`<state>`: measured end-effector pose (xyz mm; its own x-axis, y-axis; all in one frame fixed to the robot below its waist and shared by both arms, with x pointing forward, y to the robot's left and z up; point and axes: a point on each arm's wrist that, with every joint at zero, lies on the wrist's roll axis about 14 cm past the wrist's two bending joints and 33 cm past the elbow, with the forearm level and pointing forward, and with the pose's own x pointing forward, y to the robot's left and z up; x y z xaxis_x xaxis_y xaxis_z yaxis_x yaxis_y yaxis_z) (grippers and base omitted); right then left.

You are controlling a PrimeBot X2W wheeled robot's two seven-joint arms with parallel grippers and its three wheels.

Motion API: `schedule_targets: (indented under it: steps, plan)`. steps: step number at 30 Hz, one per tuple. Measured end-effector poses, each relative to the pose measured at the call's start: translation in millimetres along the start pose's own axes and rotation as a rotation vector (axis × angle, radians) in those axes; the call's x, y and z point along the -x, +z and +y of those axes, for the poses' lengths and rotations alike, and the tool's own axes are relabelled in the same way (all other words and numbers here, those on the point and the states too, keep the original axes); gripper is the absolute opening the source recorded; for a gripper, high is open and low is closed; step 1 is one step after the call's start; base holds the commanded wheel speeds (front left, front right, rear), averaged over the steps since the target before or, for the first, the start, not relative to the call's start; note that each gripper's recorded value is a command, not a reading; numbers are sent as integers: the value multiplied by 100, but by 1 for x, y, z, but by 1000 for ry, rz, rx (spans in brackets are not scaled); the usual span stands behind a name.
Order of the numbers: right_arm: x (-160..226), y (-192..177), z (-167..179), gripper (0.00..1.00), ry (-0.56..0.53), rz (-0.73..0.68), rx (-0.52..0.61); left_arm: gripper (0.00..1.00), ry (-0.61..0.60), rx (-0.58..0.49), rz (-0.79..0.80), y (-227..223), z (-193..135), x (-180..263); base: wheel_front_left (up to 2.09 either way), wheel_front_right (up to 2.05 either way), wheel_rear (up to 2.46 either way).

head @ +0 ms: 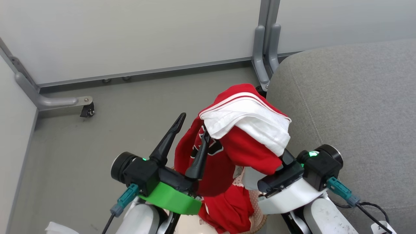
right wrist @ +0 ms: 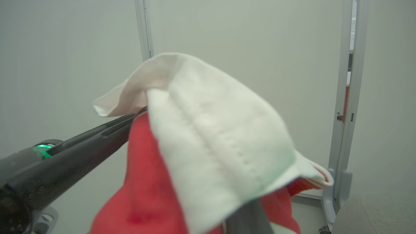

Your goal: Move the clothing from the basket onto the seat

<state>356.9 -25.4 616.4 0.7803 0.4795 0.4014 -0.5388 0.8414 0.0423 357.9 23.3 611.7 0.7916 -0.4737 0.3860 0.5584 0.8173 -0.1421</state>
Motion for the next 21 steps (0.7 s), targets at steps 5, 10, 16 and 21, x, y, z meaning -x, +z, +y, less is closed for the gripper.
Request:
schedule_targets:
  steps: [5,10,16,21]
  plan:
    - [-1,6,-8,0,-23,-18,0,100,66,-55,34,-5,25,16,0,0,0]
    - [2,7,-15,0,-50,-22,-6,100,192,-98,73,-11,63,38,0,0,0]
    - [7,7,-24,0,-85,-23,-12,100,366,-169,174,-30,108,80,0,0,0]
    - [12,7,-28,0,-101,-19,-12,100,445,-170,227,-41,123,106,0,0,0]
